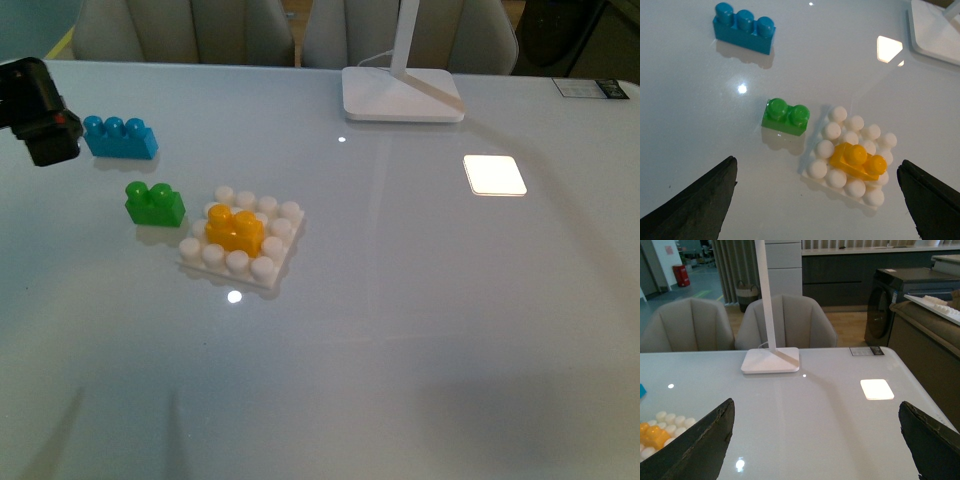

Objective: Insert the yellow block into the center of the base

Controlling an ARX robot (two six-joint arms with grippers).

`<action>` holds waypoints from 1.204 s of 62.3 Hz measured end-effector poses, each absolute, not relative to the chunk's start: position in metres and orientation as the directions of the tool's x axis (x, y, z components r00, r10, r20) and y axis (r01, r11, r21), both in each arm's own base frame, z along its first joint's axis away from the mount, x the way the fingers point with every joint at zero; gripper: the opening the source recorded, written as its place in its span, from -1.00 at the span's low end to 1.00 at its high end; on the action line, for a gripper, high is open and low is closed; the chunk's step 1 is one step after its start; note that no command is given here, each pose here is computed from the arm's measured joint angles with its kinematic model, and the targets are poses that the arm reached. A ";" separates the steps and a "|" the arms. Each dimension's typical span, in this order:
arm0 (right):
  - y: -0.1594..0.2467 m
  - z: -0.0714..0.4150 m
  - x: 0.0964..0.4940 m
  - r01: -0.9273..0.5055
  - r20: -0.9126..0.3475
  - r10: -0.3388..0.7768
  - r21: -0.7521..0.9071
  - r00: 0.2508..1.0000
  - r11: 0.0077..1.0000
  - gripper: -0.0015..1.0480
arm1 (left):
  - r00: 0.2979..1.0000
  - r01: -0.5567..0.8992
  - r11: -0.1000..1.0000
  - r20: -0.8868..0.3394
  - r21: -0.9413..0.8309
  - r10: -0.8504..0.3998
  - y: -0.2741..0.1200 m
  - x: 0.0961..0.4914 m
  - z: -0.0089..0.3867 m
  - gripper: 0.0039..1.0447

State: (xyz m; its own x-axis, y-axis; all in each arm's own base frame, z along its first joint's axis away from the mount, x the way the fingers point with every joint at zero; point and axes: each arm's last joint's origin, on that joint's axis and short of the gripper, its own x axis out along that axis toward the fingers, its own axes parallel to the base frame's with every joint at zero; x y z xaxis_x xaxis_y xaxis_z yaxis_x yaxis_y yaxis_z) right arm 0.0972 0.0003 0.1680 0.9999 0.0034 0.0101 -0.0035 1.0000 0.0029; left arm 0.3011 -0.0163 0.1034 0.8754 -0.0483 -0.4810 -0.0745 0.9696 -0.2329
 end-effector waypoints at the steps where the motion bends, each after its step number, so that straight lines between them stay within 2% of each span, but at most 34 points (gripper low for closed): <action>1: 0.000 0.168 0.097 -0.003 0.010 0.003 0.003 1.000 1.000 0.83 | 0.890 -0.073 0.971 -0.455 -0.227 -0.040 -0.013 0.297 0.102 0.59; 9: 0.000 0.168 0.097 -0.001 0.010 0.001 0.003 1.000 1.000 0.83 | 0.955 -0.025 0.993 -0.297 -0.113 -0.010 -0.003 0.264 0.103 0.15; 18: 0.000 0.168 0.097 -0.002 0.010 0.002 0.003 1.000 1.000 0.83 | 1.000 0.002 0.999 -0.021 -0.041 -0.003 -0.001 0.218 0.135 -0.32; 23: 0.000 0.168 0.097 -0.002 0.010 0.002 0.003 1.000 1.000 0.83 | 1.000 0.003 0.999 0.010 -0.040 -0.002 -0.001 0.207 0.138 -0.58; 29: 0.000 0.168 0.097 -0.002 0.011 0.002 0.003 1.000 1.000 0.83 | 1.000 0.002 1.000 -0.010 -0.030 -0.002 0.000 0.195 0.135 -0.97; 33: 0.000 0.168 0.097 0.000 0.011 0.000 0.003 1.000 1.000 0.83 | 0.999 0.006 1.000 -0.040 -0.019 -0.007 -0.001 0.173 0.134 -0.96; 37: 0.000 0.168 0.097 -0.001 0.012 0.001 0.003 1.000 1.000 0.83 | 1.000 0.002 1.000 0.009 -0.015 -0.002 0.000 0.166 0.146 -0.96; 48: 0.000 0.168 0.097 -0.001 0.012 0.001 0.003 1.000 1.000 0.83 | 1.000 0.003 1.000 0.024 -0.011 -0.002 0.000 0.149 0.162 -0.96; 75: 0.000 0.168 0.097 -0.001 0.012 0.001 0.003 1.000 1.000 0.83 | 1.000 0.002 1.000 0.009 -0.011 -0.002 0.000 0.124 0.170 -0.96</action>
State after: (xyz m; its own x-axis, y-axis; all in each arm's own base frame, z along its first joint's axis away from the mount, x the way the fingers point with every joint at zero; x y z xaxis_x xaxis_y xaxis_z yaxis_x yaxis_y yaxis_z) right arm 0.0970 0.0003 0.1681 0.9999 0.0011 0.0116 -0.0012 1.0000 0.0029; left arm 0.1236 -0.0003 0.1696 1.0000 -0.0023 0.0086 0.0024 0.9999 -0.0109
